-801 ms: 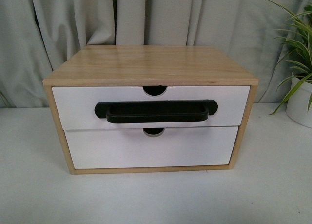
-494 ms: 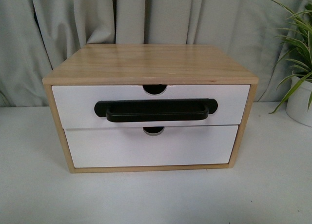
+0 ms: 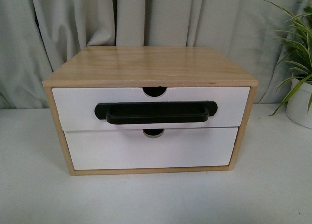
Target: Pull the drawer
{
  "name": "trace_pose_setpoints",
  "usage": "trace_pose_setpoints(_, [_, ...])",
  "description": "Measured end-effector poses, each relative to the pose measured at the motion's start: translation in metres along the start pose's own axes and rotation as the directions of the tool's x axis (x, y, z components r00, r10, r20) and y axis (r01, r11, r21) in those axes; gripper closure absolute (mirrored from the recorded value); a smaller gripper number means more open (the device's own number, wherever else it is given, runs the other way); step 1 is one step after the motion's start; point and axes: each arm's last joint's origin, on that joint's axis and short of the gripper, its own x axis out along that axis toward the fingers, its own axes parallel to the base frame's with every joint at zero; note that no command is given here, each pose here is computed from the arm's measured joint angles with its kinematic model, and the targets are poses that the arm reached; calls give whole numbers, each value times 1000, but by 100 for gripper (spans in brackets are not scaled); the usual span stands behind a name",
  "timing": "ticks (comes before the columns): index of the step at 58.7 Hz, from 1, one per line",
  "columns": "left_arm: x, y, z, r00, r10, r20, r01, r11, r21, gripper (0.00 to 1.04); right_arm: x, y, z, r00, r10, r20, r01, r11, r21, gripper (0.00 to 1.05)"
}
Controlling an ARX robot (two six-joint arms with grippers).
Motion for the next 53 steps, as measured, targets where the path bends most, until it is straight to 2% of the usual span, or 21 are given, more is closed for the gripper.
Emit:
trace_pose_setpoints(18, [0,0,0,1000,3,-1,-3,1000,0,6,0,0,0,1000,-1,0,1,1000,1,9])
trace_pose_setpoints(21, [1,0,-1,996,88,-12,-88,996,-4,6,0,0,-2,993,-90,-74,94,995,40,9])
trace_pose_setpoints(23, [1,0,-1,995,93,-17,-93,996,-5,6,1,1,-2,987,-126,-96,131,990,50,9])
trace_pose_setpoints(27, [4,-2,1,999,37,-35,-37,999,3,6,3,4,2,985,-115,-131,122,992,45,9])
trace_pose_setpoints(34, [15,-9,14,988,-151,-18,152,981,120,6,10,13,23,984,47,-174,-56,997,-49,9])
trace_pose_setpoints(37, [22,-12,20,971,-240,-10,237,951,197,6,15,16,29,974,106,-200,-128,986,-104,9])
trace_pose_setpoints(41, [36,-16,27,930,-364,-47,357,867,347,6,25,18,37,949,178,-259,-232,954,-193,9])
trace_pose_setpoints(43, [44,-19,27,883,-450,-133,462,787,409,6,33,18,45,936,218,-278,-287,927,-241,9])
trace_pose_setpoints(45, [52,-23,27,817,-535,-215,566,671,480,6,40,18,51,922,245,-300,-328,907,-265,9])
trace_pose_setpoints(47, [58,-27,27,765,-583,-275,630,586,509,6,49,17,59,903,275,-329,-375,878,-296,9])
trace_pose_setpoints(48, [63,-29,28,724,-612,-317,670,516,534,6,53,17,62,895,287,-341,-395,866,-306,9])
trace_pose_setpoints(53, [83,-37,40,659,-650,-379,690,321,649,6,69,20,73,842,351,-410,-499,795,-344,9])
